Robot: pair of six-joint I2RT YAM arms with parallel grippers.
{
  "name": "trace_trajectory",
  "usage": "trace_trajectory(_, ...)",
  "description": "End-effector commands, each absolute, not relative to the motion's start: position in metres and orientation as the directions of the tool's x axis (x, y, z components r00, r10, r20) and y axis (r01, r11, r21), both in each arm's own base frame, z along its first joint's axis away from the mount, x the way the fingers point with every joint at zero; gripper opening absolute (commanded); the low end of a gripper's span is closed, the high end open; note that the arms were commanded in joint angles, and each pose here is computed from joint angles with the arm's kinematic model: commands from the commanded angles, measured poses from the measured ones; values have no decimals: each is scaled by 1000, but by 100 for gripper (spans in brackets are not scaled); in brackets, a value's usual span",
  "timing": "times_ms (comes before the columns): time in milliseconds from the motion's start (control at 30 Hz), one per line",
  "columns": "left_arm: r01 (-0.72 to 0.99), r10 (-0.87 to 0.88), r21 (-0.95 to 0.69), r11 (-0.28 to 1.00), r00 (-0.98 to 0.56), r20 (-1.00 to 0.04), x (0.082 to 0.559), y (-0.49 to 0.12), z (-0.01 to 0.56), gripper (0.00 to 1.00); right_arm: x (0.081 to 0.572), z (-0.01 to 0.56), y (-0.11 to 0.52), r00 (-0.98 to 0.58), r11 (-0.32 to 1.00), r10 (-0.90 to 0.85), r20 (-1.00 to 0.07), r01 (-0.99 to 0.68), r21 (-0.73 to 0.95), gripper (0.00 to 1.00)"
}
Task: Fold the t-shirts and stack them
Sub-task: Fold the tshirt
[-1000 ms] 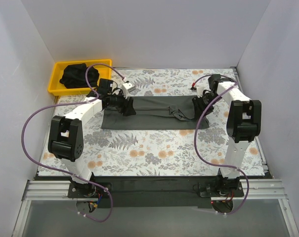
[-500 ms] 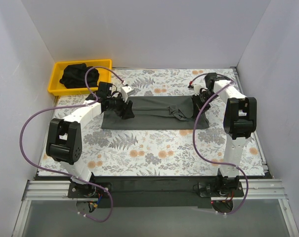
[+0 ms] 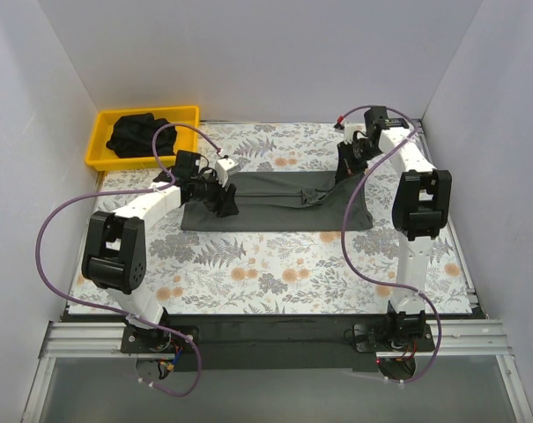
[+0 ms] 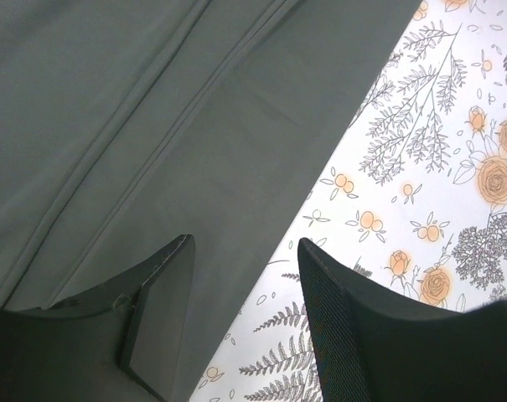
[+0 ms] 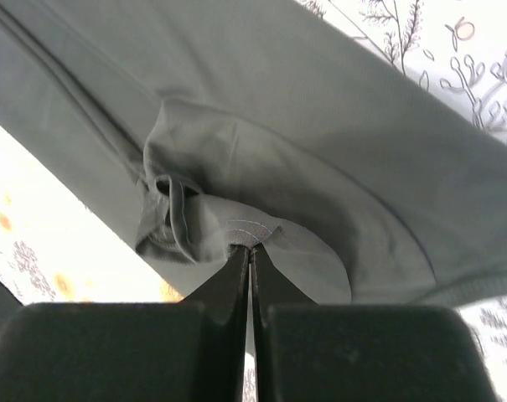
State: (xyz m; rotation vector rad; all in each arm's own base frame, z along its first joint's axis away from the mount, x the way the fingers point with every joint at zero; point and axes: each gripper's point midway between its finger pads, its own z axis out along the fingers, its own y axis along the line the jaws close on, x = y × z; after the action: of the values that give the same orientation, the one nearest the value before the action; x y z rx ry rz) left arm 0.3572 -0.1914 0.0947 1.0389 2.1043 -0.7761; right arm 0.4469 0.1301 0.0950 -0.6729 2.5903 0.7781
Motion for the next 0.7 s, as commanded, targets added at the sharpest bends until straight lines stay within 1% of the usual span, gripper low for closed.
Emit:
trace_trajectory(0, 839, 442, -171, 516, -432, -786, 358, -188, 107, 52, 456, 91, 142, -851, 717, -285, -441, -494, 491, 1)
trace_trajectory(167, 830, 429, -192, 524, -452, -782, 356, -188, 107, 52, 473, 79, 135, -874, 755, -230, -429, -438, 488, 1)
trace_trajectory(200, 827, 426, -195, 527, -456, -781, 356, -188, 107, 52, 476, 79, 133, -873, 765, -221, -434, -431, 478, 7)
trace_trajectory(267, 821, 417, -200, 534, -462, -782, 356, -187, 109, 52, 480, 82, 123, -870, 791, -211, -445, -420, 445, 10)
trace_trajectory(300, 814, 410, -206, 542, -471, -781, 357, -185, 109, 52, 479, 81, 122, -874, 797, -204, -441, -410, 444, 15)
trace_trajectory(367, 789, 378, -237, 566, -505, -776, 359, -183, 110, 52, 481, 96, 118, -861, 797, -186, -474, -415, 440, 28)
trace_trajectory(433, 753, 339, -264, 603, -542, -769, 366, -175, 113, 52, 476, 105, 117, -850, 792, -188, -491, -427, 436, 30)
trace_trajectory(467, 742, 331, -270, 614, -553, -765, 368, -172, 113, 52, 473, 120, 114, -826, 787, -205, -526, -458, 413, 32)
trace_trajectory(500, 731, 325, -272, 626, -561, -762, 371, -167, 114, 52, 470, 126, 112, -815, 784, -214, -539, -472, 402, 33)
trace_trajectory(533, 731, 325, -270, 627, -561, -762, 372, -166, 116, 52, 460, 123, 112, -816, 781, -233, -529, -482, 398, 34)
trace_trajectory(567, 732, 328, -268, 626, -560, -761, 371, -165, 115, 51, 454, 137, 110, -782, 771, -262, -565, -522, 365, 33)
trace_trajectory(600, 733, 331, -265, 626, -557, -762, 371, -164, 116, 52, 447, 138, 110, -774, 761, -281, -567, -539, 360, 30)
trace_trajectory(633, 736, 333, -261, 624, -554, -763, 370, -164, 116, 52, 432, 127, 109, -789, 758, -296, -538, -537, 370, 26)
trace_trajectory(667, 739, 336, -259, 622, -550, -764, 369, -164, 116, 52, 424, 132, 112, -765, 747, -331, -552, -570, 343, 17)
